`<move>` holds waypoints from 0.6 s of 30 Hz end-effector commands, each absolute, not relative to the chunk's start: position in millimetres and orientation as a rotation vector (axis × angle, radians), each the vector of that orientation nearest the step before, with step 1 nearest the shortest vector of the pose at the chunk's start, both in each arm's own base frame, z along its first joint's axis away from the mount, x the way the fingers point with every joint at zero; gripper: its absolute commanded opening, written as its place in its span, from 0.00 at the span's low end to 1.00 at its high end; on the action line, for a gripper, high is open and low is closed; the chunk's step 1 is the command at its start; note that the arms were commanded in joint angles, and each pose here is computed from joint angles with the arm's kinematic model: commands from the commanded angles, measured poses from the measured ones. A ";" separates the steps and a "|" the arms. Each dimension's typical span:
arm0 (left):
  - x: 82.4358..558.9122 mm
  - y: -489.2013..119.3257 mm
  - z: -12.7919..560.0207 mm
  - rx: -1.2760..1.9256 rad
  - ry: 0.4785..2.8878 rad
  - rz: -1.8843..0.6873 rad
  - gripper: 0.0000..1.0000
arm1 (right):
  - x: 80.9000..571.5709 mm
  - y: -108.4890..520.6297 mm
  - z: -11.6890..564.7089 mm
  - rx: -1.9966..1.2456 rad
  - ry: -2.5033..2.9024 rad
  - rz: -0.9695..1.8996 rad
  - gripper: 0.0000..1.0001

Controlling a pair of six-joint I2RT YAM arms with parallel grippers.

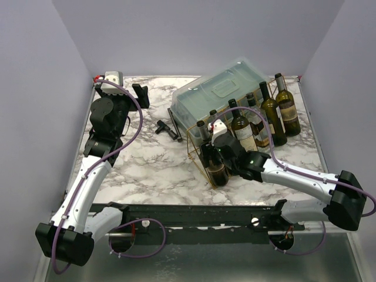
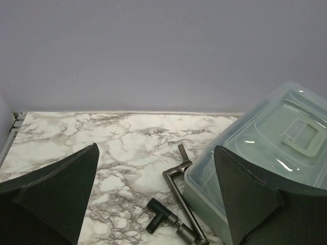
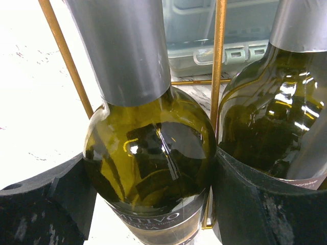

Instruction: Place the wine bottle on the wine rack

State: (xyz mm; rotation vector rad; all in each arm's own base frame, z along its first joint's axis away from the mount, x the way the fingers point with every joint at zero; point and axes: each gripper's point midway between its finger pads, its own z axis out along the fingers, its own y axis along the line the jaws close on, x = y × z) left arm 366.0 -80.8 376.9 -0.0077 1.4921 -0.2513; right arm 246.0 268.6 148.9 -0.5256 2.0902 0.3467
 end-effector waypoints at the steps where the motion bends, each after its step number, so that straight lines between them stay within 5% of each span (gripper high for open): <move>1: 366.1 -86.2 379.1 0.007 1.487 -0.281 0.95 | 250.5 267.6 145.2 -0.507 2.087 0.320 0.69; 18: 365.8 -86.2 378.8 0.007 1.487 -0.281 0.95 | 249.0 271.8 144.5 -0.520 2.096 0.339 0.85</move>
